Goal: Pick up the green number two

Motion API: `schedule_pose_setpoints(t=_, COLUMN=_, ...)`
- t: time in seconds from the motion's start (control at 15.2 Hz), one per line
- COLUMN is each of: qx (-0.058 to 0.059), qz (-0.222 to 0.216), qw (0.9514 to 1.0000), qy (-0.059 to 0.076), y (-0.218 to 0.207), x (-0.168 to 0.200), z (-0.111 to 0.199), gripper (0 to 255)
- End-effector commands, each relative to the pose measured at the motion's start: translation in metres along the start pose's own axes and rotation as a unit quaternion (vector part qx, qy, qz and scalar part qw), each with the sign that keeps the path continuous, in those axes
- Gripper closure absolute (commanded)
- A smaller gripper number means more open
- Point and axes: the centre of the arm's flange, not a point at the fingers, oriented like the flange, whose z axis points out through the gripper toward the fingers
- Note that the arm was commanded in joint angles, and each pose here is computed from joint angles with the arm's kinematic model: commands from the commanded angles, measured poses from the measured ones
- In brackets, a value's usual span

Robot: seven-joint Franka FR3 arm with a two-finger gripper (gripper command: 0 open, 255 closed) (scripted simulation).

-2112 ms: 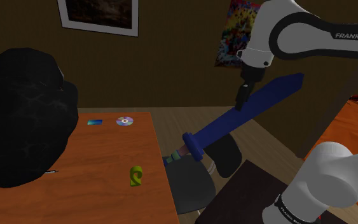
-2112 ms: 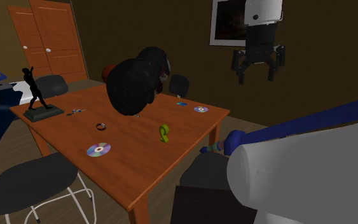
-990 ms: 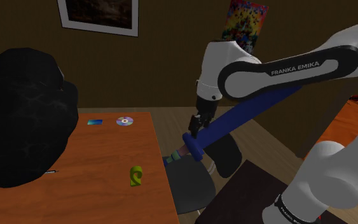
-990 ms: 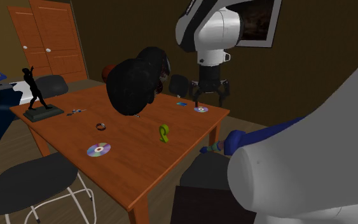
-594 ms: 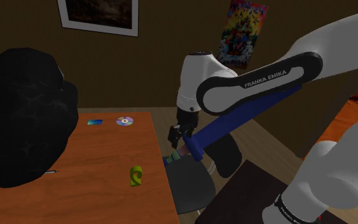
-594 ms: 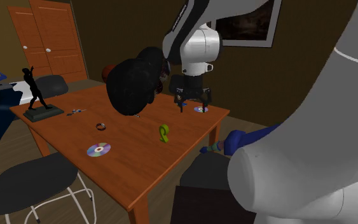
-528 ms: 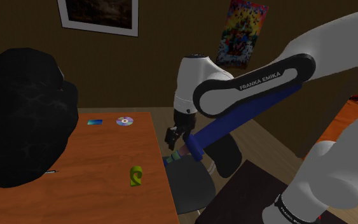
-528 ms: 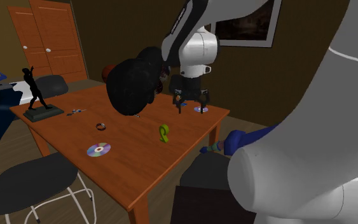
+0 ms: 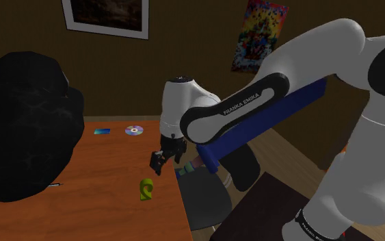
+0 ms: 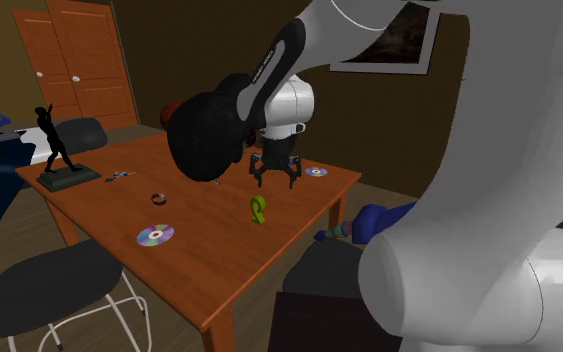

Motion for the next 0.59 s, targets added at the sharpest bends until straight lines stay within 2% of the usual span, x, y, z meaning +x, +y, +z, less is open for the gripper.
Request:
schedule_pose_setpoints(t=0.0, qx=0.004, qz=0.005, qw=1.0, qy=0.001, y=-0.017, x=0.012, z=0.015, gripper=0)
schedule_pose_setpoints(t=0.33, qx=0.014, qz=0.014, qw=0.9998, qy=0.004, y=-0.058, x=0.042, z=0.049, gripper=0)
schedule_pose_setpoints(t=0.53, qx=0.014, qz=0.014, qw=0.9998, qy=0.004, y=-0.057, x=0.041, z=0.065, gripper=0)
